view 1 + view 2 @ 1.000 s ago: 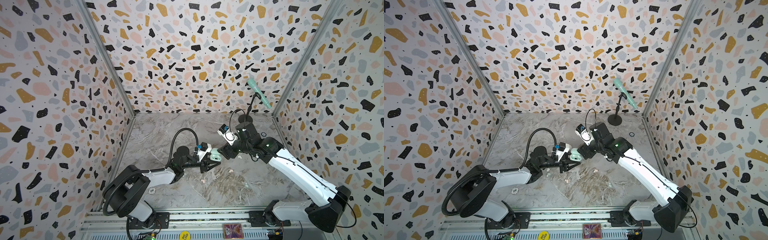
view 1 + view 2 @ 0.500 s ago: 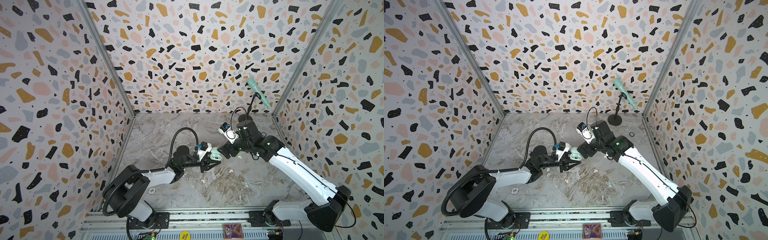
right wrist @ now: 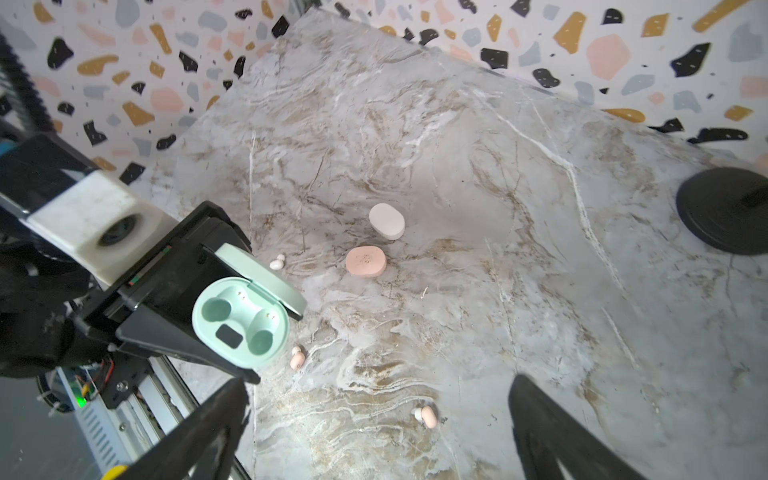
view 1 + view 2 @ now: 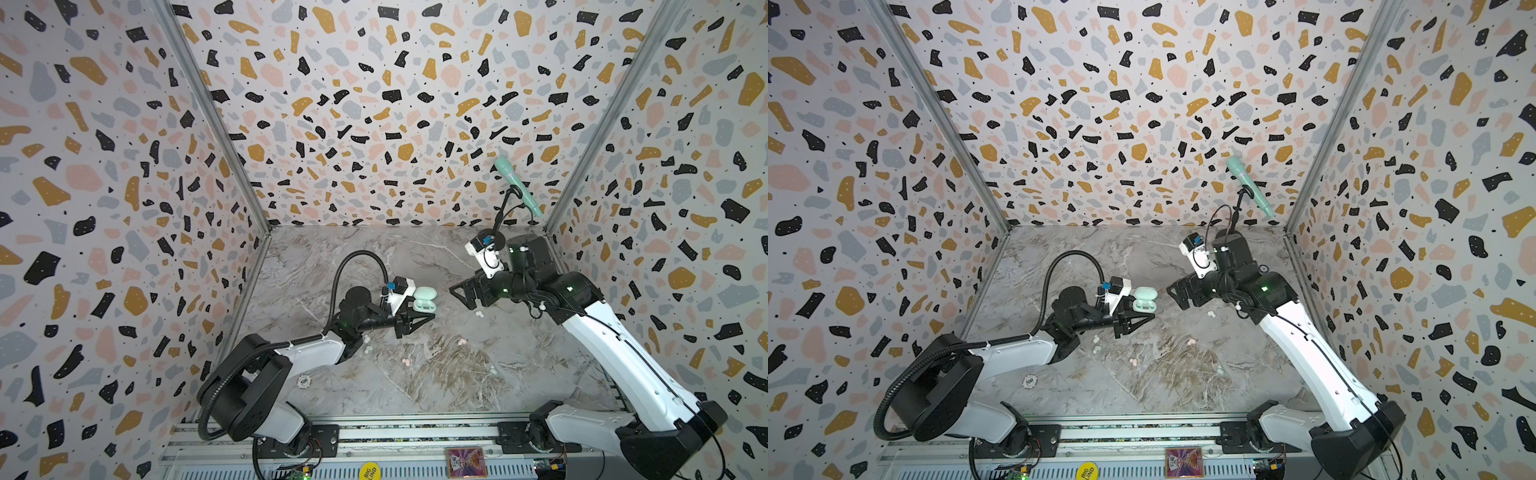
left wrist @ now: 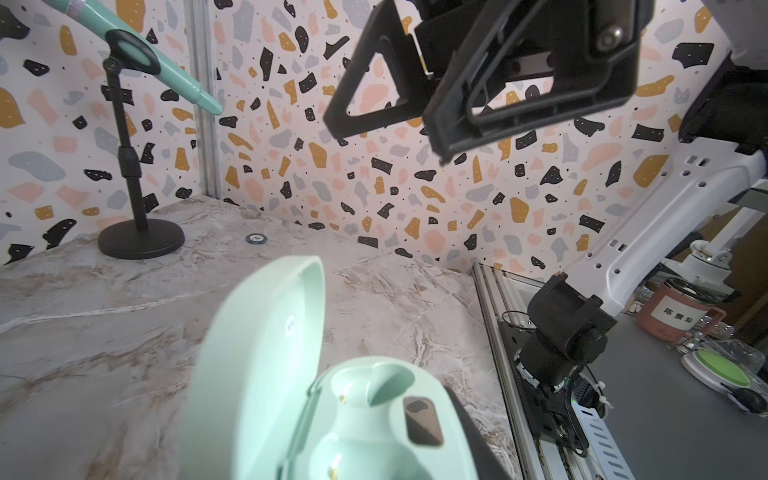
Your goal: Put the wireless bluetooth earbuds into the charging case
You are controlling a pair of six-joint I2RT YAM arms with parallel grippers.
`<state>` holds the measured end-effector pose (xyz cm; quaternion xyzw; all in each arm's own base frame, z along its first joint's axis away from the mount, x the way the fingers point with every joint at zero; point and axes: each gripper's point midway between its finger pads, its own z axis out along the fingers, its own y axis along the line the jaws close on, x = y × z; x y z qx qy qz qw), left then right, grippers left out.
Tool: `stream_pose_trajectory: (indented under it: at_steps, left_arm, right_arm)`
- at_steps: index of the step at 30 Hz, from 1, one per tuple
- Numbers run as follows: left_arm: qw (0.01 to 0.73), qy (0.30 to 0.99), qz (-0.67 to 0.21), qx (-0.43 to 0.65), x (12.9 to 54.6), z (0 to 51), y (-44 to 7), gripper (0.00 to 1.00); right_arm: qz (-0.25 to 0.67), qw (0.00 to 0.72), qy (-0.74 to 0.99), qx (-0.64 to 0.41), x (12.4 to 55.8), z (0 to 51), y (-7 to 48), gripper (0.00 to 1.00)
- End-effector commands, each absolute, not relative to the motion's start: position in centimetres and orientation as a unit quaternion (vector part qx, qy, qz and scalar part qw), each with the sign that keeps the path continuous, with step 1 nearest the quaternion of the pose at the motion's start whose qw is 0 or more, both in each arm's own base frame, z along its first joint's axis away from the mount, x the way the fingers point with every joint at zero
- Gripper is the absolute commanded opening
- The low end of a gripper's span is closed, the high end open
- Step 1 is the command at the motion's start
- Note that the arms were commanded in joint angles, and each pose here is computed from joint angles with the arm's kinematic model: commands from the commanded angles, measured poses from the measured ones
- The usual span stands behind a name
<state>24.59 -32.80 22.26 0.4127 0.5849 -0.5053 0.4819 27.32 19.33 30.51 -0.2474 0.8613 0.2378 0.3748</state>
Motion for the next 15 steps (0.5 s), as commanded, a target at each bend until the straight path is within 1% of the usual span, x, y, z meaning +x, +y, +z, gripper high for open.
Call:
stream_pose_trajectory:
  at_steps: [1, 4, 9, 12, 15]
  left_arm:
    - [0.523, 0.561, -0.485, 0.419, 25.6, 24.9, -32.3, 0.40]
    - [0.537, 0.559, -0.475, 0.417, 26.2, 25.5, -31.8, 0.40]
    - [0.549, 0.556, -0.461, 0.420, 27.2, 25.8, -31.4, 0.40]
    - [0.555, 0.551, -0.460, 0.421, 27.5, 26.3, -31.5, 0.40]
    - [0.559, 0.547, -0.460, 0.421, 27.6, 26.6, -31.3, 0.40]
  right_arm:
    - [0.272, 0.339, 0.888, -0.151, 26.5, 29.4, 16.8, 0.99]
    - [0.267, 0.294, 0.915, -0.072, 26.2, 26.0, 14.8, 0.99]
    - [0.273, 0.219, 0.936, 0.040, 24.2, 17.9, 13.6, 0.99]
    - [0.267, 0.186, 0.941, 0.088, 22.7, 13.7, 12.9, 0.98]
    - [0.243, 0.169, 0.948, 0.118, 21.5, 11.1, 11.8, 0.97]
